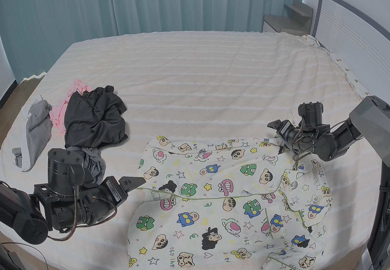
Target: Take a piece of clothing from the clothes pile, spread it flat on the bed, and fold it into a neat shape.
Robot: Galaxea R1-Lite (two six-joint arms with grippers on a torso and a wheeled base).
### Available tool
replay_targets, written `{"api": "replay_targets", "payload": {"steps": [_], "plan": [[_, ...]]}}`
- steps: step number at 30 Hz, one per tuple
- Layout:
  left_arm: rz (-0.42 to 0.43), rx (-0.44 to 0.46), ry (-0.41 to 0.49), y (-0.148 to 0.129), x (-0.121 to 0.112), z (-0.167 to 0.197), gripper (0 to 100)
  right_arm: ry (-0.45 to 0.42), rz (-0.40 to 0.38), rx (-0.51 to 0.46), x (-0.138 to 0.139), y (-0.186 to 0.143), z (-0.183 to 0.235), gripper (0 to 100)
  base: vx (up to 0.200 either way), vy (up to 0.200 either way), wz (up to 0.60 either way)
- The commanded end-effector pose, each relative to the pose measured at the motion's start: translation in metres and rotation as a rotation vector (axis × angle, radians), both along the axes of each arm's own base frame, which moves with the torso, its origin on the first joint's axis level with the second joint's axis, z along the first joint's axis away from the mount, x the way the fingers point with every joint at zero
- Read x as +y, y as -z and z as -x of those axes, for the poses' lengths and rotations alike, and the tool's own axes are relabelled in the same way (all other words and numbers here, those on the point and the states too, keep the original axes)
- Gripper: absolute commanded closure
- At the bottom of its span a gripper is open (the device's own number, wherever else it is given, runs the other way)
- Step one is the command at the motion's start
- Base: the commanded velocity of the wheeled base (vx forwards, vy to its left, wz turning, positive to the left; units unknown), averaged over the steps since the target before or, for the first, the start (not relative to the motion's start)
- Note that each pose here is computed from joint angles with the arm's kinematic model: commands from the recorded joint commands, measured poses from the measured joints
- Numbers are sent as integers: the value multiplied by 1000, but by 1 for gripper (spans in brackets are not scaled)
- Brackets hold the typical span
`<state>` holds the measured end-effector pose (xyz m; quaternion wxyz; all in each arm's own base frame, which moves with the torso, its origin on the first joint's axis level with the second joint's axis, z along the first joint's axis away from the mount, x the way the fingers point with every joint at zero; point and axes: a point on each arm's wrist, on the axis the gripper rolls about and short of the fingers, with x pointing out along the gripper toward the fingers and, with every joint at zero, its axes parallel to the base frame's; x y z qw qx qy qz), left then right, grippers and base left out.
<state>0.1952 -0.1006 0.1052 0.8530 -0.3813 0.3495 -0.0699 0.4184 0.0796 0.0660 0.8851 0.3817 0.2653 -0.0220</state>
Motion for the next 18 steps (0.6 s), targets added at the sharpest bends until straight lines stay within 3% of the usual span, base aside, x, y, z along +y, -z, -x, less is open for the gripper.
{"api": "replay_targets", "payload": {"steps": [1, 11, 18], "plan": [[1, -1, 0, 0, 0, 0, 0, -1, 10, 9, 5, 1, 7, 0, 0, 0, 0], [2, -4, 0, -1, 0, 0, 0, 4, 19, 21, 7, 4, 10, 0, 0, 0, 0], [1, -1, -2, 0, 0, 0, 0, 115, 73, -30, 10, 25, -28, 0, 0, 0, 0]]}}
